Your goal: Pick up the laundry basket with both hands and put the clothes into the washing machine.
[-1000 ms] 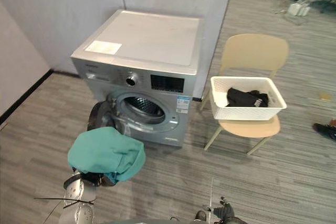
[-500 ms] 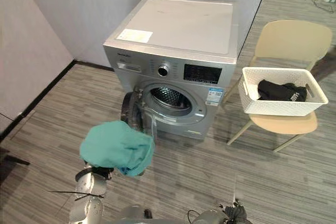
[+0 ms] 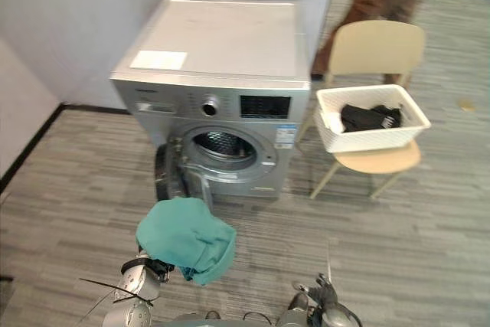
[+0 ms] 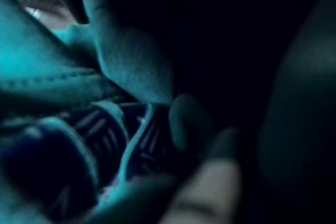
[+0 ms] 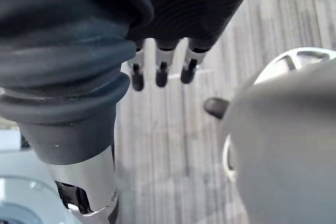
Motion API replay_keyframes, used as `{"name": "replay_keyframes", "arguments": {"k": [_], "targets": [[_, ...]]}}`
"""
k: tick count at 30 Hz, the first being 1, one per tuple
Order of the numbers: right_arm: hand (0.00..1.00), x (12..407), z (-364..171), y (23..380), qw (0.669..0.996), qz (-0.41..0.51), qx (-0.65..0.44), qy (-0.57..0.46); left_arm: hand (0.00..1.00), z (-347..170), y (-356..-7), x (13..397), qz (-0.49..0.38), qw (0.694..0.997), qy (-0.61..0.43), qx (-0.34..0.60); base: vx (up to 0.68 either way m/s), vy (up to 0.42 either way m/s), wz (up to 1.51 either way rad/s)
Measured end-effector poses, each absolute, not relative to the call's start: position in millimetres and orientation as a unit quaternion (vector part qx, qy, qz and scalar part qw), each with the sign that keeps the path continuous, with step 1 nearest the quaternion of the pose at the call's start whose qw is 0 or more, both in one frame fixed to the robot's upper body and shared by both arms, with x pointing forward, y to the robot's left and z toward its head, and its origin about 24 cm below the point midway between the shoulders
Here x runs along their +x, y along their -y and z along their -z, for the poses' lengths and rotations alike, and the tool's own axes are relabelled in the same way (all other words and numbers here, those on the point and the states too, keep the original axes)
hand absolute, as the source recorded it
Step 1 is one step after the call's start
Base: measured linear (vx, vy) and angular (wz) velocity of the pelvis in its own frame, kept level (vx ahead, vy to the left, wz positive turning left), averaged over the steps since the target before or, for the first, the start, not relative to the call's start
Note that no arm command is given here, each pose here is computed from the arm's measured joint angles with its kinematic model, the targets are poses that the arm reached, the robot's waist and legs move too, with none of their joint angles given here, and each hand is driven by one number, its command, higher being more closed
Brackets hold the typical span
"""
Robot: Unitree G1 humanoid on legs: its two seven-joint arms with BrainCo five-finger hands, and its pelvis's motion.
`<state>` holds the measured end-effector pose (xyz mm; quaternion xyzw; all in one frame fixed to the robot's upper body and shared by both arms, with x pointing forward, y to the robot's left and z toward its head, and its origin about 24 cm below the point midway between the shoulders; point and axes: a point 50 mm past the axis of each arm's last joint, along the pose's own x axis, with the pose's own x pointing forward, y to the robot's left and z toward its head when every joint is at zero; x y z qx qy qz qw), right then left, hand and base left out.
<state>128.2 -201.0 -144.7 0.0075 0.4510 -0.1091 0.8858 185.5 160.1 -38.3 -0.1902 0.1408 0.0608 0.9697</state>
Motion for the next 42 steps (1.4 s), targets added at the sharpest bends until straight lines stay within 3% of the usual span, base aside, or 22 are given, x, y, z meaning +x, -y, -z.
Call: {"name": "replay_keyframes", "arguments": {"k": [4, 10, 18, 23, 25, 30, 39, 42], "targets": [[0.0, 113.5, 148.9, 201.9, 0.877, 0.112, 0.009, -0.466, 1.0, 41.5, -137.1, 191.5, -0.001, 0.969, -0.156, -0.19, 0.03, -0.137, 0.05], [0.0, 104.1, 150.9, 209.1, 0.87, 0.128, 0.014, -0.475, 1.0, 61.6, -132.7, 181.1, 0.0, 0.958, -0.212, -0.192, 0.12, -0.164, -0.03], [0.0, 100.5, 154.8, 210.5, 0.86, 0.131, 0.015, -0.493, 1.0, 46.4, -117.4, 212.8, 0.037, 0.965, -0.179, -0.19, 0.16, 0.014, 0.01], [0.0, 97.4, 155.2, 212.3, 0.858, 0.133, 0.013, -0.496, 1.0, 47.1, -115.0, 212.3, 0.037, 0.964, -0.18, -0.194, 0.03, 0.051, -0.02], [0.0, 113.8, 155.2, 176.9, 0.871, 0.078, 0.017, -0.486, 1.0, 60.6, -135.1, 208.6, 0.02, 0.962, -0.214, -0.17, 0.28, 0.403, 0.07], [0.0, 143.3, 145.4, 170.5, 0.891, 0.055, 0.005, -0.45, 1.0, 62.3, -144.5, 206.9, 0.008, 0.962, -0.219, -0.161, 0.07, 0.082, -0.14], [0.0, 142.1, 144.3, 169.0, 0.894, 0.027, -0.02, -0.448, 1.0, 83.6, -123.9, 187.7, 0.014, 0.943, -0.273, -0.187, 0.07, -0.126, 0.14], [0.0, 138.4, 146.4, 149.3, 0.892, -0.002, -0.014, -0.452, 1.0, 91.4, -139.8, 202.4, -0.033, 0.939, -0.289, -0.184, 0.1, -0.198, 0.35]]}}
